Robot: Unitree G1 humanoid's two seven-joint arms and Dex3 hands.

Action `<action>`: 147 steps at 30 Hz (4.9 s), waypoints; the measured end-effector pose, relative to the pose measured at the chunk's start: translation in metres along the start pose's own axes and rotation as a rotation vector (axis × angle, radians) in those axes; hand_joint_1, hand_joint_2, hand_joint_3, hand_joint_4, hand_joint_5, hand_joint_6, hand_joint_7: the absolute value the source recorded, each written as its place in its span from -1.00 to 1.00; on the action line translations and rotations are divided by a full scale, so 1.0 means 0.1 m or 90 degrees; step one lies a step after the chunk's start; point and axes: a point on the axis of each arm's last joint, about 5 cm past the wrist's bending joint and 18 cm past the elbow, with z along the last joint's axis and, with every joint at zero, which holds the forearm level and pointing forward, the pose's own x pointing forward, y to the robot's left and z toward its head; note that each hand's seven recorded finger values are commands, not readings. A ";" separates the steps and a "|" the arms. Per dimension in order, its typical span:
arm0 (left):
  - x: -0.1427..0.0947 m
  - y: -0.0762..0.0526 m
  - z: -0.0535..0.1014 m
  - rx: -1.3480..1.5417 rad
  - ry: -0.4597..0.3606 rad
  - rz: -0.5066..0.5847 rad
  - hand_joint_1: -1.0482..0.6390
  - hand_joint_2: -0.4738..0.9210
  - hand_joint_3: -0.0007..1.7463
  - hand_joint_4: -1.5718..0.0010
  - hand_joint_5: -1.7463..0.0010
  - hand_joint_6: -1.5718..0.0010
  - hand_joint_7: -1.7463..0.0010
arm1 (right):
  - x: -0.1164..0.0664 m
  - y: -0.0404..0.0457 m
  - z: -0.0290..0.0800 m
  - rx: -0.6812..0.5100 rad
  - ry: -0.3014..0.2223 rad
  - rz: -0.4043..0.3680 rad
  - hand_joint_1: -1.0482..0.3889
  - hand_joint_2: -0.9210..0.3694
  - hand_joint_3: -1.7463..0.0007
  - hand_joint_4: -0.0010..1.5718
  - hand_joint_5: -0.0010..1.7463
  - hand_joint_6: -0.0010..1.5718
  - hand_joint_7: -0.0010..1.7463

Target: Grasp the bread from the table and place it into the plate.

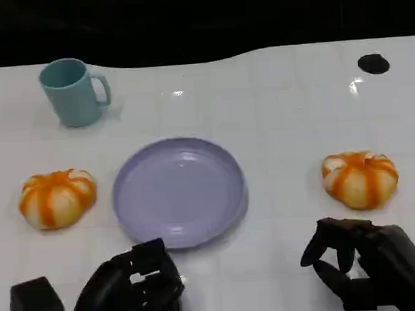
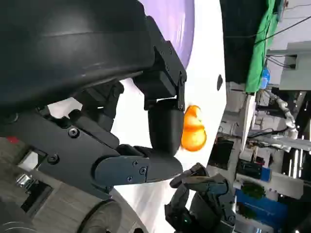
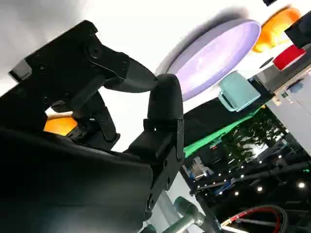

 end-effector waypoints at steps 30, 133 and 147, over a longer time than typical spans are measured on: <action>0.00 0.00 0.00 -0.001 -0.001 0.000 -0.45 0.69 -0.32 0.01 -1.00 0.03 -0.62 | 0.00 -0.003 0.00 0.005 0.002 -0.004 0.16 -0.39 -0.10 0.05 0.91 0.02 0.21; -0.01 -0.01 0.01 -0.001 -0.005 -0.004 -0.43 0.68 -0.31 0.01 -1.00 0.04 -0.62 | 0.87 -0.372 -0.42 -0.351 0.175 0.109 0.32 -0.47 0.16 0.15 1.00 0.02 0.74; -0.02 -0.03 0.02 -0.006 -0.001 -0.003 -0.44 0.68 -0.30 0.00 -1.00 0.03 -0.63 | 1.00 -0.270 -0.05 -0.194 0.025 -0.006 0.40 -0.03 -0.52 0.23 1.00 0.05 0.79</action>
